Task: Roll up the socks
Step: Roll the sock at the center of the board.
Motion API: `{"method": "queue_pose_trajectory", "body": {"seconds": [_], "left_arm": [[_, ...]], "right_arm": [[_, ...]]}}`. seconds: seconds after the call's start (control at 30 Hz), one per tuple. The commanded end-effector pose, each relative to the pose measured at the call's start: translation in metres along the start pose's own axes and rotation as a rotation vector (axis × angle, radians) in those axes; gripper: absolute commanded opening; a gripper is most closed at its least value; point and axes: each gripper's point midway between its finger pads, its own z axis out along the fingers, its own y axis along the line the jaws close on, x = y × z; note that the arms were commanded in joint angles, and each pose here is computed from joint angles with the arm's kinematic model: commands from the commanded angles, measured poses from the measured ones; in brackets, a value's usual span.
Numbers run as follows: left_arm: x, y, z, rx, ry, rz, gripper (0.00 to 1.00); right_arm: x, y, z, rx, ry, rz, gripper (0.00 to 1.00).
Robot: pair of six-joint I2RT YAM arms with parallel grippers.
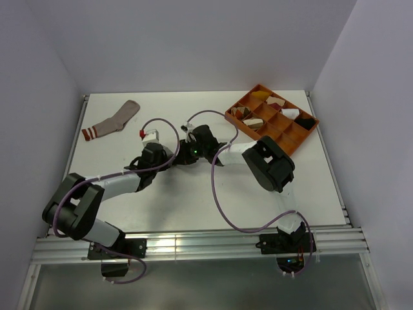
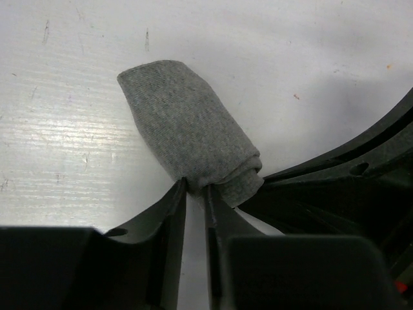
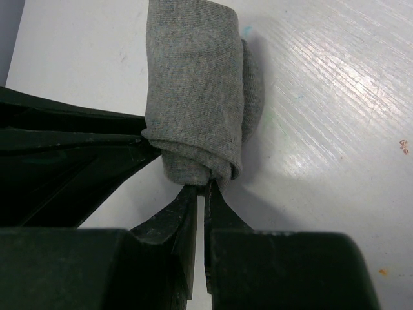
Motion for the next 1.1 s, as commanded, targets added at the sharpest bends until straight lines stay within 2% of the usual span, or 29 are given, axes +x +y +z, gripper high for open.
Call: {"method": "queue_pose_trajectory", "body": {"seconds": [0.0,0.1,0.13,0.53,0.9,1.0,1.03,1.07], "left_arm": [[-0.012,-0.010,0.005,0.034,-0.036,-0.019,0.20],[-0.009,-0.013,0.006,0.048,-0.021,-0.011,0.03],[-0.008,-0.015,0.006,0.057,-0.018,-0.010,0.00],[0.011,-0.047,-0.018,0.266,0.079,-0.095,0.00],[0.025,-0.052,-0.018,0.302,0.134,-0.105,0.00],[0.021,-0.041,-0.017,0.232,0.111,-0.139,0.18],[0.019,-0.040,-0.017,0.220,0.105,-0.145,0.29],[0.014,-0.037,-0.018,0.205,0.090,-0.156,0.35]], "right_arm": [[-0.006,0.011,0.003,-0.030,0.003,-0.032,0.00],[-0.006,0.012,0.004,-0.027,0.000,-0.035,0.00],[-0.008,0.014,0.003,-0.031,-0.006,-0.037,0.00],[-0.030,0.031,0.001,-0.066,-0.081,-0.031,0.00],[-0.029,0.035,0.006,-0.064,-0.082,-0.043,0.00],[-0.020,0.029,0.007,-0.054,-0.064,-0.055,0.00],[-0.017,0.027,0.007,-0.051,-0.059,-0.059,0.00],[-0.013,0.026,0.007,-0.048,-0.054,-0.061,0.00]]}}
